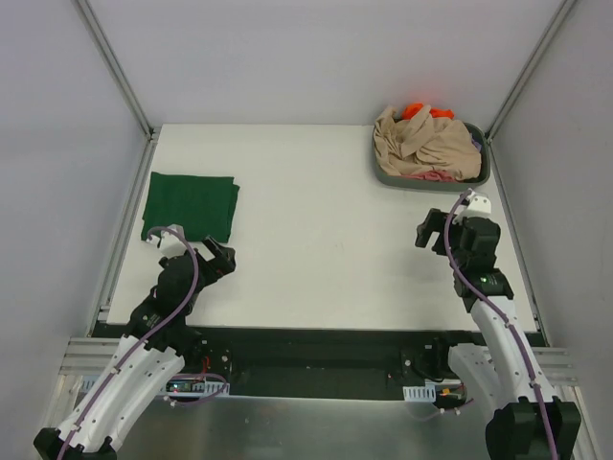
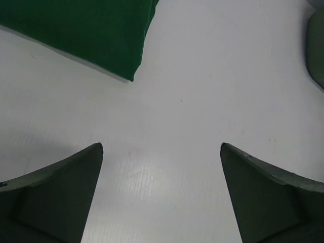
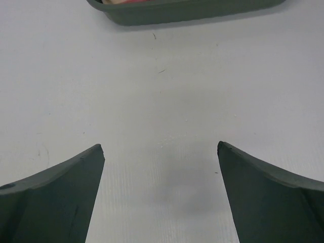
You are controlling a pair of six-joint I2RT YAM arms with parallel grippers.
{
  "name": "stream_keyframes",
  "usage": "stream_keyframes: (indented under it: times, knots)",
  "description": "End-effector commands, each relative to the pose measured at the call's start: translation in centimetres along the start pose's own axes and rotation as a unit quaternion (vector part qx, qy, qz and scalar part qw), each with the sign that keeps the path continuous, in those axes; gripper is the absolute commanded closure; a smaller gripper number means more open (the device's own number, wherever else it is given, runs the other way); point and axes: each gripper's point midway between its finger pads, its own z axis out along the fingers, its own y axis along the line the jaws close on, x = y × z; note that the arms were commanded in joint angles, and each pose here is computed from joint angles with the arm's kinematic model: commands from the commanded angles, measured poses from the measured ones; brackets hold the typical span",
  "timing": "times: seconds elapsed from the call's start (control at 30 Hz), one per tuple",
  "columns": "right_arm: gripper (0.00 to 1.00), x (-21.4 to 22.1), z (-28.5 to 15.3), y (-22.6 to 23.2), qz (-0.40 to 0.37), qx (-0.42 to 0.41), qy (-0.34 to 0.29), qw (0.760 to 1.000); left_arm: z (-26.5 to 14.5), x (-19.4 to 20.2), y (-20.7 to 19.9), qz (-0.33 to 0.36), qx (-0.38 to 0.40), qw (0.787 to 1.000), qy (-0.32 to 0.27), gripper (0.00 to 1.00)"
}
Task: Fold and stack the t-shirts
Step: Grab crumpled tshirt from bin with the right arm
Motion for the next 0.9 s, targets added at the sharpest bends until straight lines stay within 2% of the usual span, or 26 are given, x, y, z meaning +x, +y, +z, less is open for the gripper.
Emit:
stream_keyframes:
  times: [0.0,0.13,0.4,0.53,0.7,0.87]
  knots:
    - [0.04,-2.6,0.0,1.5,0.021,-0.031,-0.031,0.999,0.1,-0.2,0.2,-0.005,-0.001,1.0,-0.009,0.01]
    - [0.04,-2.6,0.1,2.0,0.032,-0.04,-0.025,0.998,0.1,0.2,0.1,-0.004,0.003,1.0,-0.003,0.01]
    - [0.04,-3.7,1.4,1.9,0.076,-0.029,-0.056,0.995,0.2,0.2,0.2,-0.006,-0.001,1.0,-0.004,0.01]
    - [0.04,-6.3,2.7,2.6,0.076,-0.032,-0.046,0.996,0.4,0.6,0.5,-0.009,-0.008,1.0,0.002,0.01]
    - [0.04,-9.9,6.4,0.8,0.085,0.046,-0.028,0.995,0.6,0.9,0.2,0.003,-0.009,1.0,0.02,0.01]
    - [0.04,-14.0,12.3,-1.3,0.069,0.105,-0.017,0.992,0.7,1.0,0.3,0.005,-0.016,1.0,0.024,0.01]
